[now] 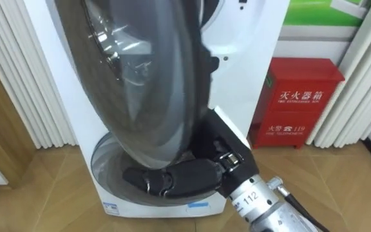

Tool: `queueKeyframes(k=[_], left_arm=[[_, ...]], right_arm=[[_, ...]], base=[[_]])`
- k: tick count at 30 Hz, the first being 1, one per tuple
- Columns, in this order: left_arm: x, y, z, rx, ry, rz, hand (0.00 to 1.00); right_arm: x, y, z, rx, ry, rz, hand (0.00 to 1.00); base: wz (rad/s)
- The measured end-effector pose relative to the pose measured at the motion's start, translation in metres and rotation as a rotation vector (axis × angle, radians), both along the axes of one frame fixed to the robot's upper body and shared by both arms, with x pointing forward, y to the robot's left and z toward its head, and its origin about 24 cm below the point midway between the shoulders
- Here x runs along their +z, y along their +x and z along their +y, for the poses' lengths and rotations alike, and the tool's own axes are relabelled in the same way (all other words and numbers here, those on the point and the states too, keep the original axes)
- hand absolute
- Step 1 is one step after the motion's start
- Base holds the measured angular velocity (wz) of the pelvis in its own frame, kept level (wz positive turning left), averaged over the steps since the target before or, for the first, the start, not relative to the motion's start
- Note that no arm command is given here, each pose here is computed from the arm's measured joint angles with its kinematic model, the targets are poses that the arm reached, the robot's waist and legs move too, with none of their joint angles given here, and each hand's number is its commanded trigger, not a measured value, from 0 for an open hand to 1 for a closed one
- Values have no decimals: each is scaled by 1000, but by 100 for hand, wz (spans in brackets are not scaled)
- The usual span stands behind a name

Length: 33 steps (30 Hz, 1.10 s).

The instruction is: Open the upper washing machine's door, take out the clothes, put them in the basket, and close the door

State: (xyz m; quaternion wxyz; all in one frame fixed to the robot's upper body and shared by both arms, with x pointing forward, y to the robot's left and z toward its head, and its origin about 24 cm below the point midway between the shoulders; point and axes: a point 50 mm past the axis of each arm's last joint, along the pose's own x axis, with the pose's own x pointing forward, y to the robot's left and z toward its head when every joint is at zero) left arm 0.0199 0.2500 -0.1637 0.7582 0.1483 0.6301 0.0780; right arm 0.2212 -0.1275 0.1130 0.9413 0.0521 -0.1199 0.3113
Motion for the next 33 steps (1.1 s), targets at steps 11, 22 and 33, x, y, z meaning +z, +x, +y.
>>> queueKeyframes(k=[11, 22, 33], left_arm=[[1, 13, 1, -54, -1, -20, 0], [5, 23, 10, -87, 11, -35, 0], [4, 30, 5, -84, 2, -52, 0]], right_arm=[[-1, -6, 12, 123, -24, -8, 0], [24, -8, 60, 425, -30, -140, 0], [12, -16, 76, 541, -83, -97, 0]], base=[[-8], [14], [10]])
